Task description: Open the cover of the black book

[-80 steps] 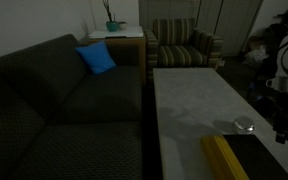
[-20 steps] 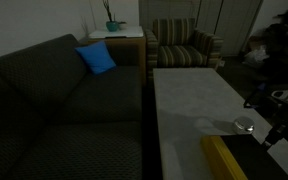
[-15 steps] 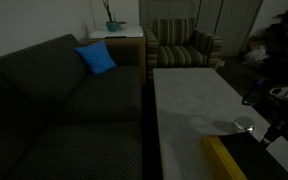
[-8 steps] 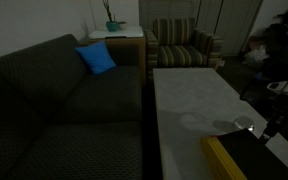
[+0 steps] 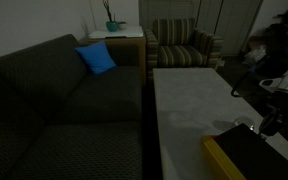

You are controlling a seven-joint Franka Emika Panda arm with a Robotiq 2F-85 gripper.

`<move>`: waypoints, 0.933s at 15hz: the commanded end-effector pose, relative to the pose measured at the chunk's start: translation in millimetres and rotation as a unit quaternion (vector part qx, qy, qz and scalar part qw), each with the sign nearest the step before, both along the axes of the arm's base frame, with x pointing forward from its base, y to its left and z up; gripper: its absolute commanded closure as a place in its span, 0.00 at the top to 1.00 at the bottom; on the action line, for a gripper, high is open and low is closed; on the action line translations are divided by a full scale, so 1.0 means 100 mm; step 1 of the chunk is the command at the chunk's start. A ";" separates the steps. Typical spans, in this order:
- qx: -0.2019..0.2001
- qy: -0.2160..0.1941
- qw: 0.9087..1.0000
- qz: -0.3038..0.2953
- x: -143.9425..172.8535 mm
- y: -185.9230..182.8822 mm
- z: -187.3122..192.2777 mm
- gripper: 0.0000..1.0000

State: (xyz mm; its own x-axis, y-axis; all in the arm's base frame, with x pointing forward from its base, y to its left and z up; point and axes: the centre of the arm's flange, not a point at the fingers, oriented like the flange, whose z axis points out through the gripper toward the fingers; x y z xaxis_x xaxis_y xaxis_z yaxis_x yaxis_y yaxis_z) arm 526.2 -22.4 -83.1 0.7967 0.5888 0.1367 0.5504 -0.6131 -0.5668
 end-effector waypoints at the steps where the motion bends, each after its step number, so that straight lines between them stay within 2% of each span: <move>1: 0.047 0.001 0.998 0.035 -0.06 -0.01 0.00 0.00; 7: 0.093 0.006 0.993 0.069 -0.09 0.05 0.00 0.00; 14: 0.108 0.010 0.990 0.089 -0.06 0.20 0.10 0.00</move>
